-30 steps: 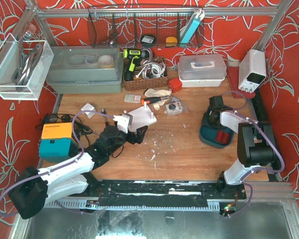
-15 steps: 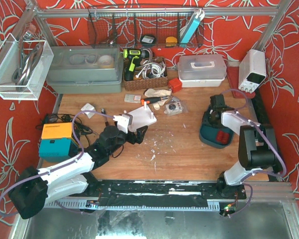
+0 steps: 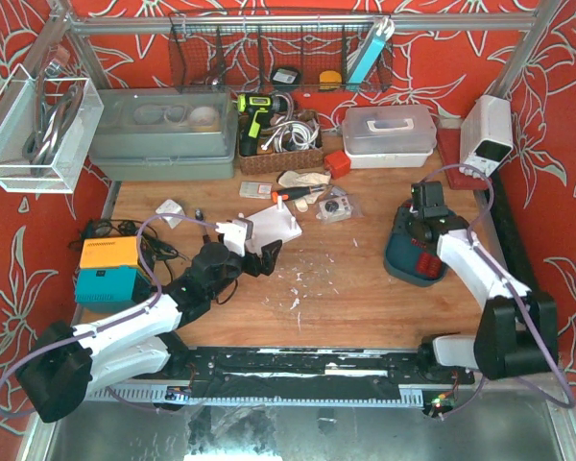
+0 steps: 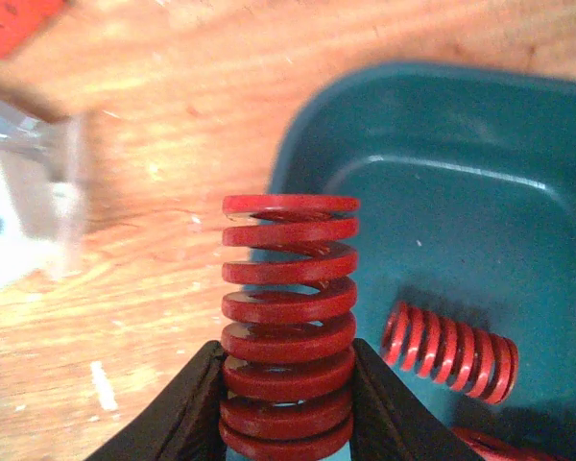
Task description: Install the large spring
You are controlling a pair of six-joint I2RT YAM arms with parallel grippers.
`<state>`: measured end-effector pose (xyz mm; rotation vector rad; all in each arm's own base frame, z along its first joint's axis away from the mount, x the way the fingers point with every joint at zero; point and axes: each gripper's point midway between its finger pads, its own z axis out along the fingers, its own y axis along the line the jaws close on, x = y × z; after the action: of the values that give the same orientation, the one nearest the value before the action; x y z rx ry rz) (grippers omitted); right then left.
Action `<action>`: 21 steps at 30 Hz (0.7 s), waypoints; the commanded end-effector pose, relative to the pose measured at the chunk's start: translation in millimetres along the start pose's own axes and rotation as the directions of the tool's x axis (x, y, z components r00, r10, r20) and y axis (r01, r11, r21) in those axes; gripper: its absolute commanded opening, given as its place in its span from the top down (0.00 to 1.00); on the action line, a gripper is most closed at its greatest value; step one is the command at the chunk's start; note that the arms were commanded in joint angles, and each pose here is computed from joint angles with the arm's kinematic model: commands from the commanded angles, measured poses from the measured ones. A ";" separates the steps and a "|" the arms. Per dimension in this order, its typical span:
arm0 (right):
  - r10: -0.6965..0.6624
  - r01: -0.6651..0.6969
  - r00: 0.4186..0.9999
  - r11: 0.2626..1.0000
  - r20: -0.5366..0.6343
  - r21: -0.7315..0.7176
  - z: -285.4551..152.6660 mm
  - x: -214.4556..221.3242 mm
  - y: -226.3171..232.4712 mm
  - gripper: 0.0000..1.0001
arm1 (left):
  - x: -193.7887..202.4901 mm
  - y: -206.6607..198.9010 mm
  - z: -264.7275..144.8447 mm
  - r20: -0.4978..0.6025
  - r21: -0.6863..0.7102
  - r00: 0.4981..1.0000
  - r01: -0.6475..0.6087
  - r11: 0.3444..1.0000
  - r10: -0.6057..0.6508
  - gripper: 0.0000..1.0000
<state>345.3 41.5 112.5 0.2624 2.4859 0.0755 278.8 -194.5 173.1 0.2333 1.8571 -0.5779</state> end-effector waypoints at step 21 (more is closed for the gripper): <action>-0.398 0.634 0.745 0.674 0.536 -0.380 -125.1 53.3 207.8 1.00 | -5.9 -40.2 -6.6 -0.149 0.144 0.931 0.353 0.924 -0.332 0.26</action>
<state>267.8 237.2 193.5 -0.5605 2.0565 0.4537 264.9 -216.2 153.7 0.1144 2.0091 -0.8334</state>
